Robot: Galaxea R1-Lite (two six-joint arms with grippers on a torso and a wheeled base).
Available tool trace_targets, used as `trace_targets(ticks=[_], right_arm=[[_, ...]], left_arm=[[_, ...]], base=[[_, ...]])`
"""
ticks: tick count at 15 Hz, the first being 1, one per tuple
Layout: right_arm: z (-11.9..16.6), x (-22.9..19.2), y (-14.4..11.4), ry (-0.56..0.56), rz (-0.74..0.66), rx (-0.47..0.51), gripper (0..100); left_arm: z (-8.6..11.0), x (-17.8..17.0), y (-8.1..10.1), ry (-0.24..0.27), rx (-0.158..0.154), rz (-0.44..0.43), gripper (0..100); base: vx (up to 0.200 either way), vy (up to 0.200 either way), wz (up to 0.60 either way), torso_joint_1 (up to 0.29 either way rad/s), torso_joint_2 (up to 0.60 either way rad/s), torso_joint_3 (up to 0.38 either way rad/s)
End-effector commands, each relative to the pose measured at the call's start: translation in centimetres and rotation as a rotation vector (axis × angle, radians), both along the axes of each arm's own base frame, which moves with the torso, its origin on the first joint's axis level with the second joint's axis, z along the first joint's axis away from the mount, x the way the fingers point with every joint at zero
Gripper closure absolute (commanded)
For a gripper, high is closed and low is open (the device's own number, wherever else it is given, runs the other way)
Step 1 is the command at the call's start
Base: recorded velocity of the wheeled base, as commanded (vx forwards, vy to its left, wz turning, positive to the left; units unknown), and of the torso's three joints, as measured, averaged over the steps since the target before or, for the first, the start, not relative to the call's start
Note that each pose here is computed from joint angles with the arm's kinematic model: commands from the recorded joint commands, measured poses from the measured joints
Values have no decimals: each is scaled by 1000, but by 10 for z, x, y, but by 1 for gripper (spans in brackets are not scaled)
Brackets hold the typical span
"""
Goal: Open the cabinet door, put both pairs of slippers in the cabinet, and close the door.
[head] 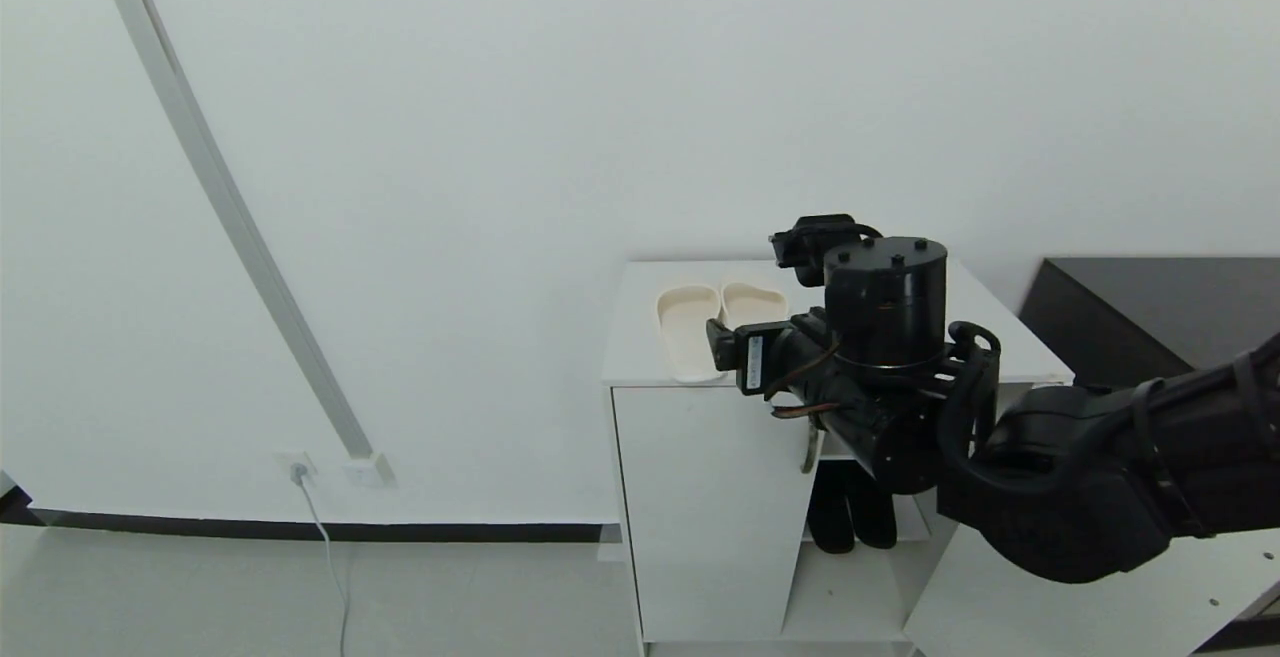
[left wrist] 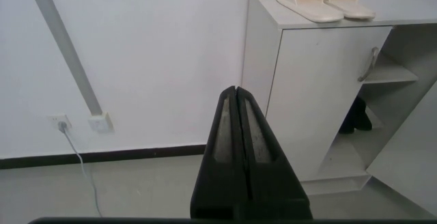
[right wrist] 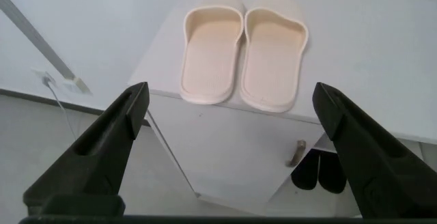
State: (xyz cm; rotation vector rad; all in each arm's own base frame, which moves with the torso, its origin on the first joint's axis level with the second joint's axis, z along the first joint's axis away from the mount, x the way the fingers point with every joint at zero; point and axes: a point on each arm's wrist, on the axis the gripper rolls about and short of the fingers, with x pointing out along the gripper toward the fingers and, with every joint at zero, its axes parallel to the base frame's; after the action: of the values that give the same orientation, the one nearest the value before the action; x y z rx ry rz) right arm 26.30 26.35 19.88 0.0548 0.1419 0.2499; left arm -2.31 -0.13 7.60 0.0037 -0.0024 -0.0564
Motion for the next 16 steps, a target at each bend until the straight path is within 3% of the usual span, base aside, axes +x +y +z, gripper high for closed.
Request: trace_targets(ticks=[1, 10, 16], right_arm=[[-8, 2, 5, 13, -3, -16, 0], [-59, 17, 24, 95, -10, -40, 0], [-84, 33, 37, 102, -19, -49, 0]], left_arm=[[0, 0, 0, 2, 3, 0, 100], [0, 0, 0, 2, 1, 0, 100], [0, 0, 0, 1, 1, 0, 100]], base=[[200, 0, 0, -7, -12, 7], [200, 0, 0, 2, 0, 3], [0, 0, 0, 0, 0, 0]])
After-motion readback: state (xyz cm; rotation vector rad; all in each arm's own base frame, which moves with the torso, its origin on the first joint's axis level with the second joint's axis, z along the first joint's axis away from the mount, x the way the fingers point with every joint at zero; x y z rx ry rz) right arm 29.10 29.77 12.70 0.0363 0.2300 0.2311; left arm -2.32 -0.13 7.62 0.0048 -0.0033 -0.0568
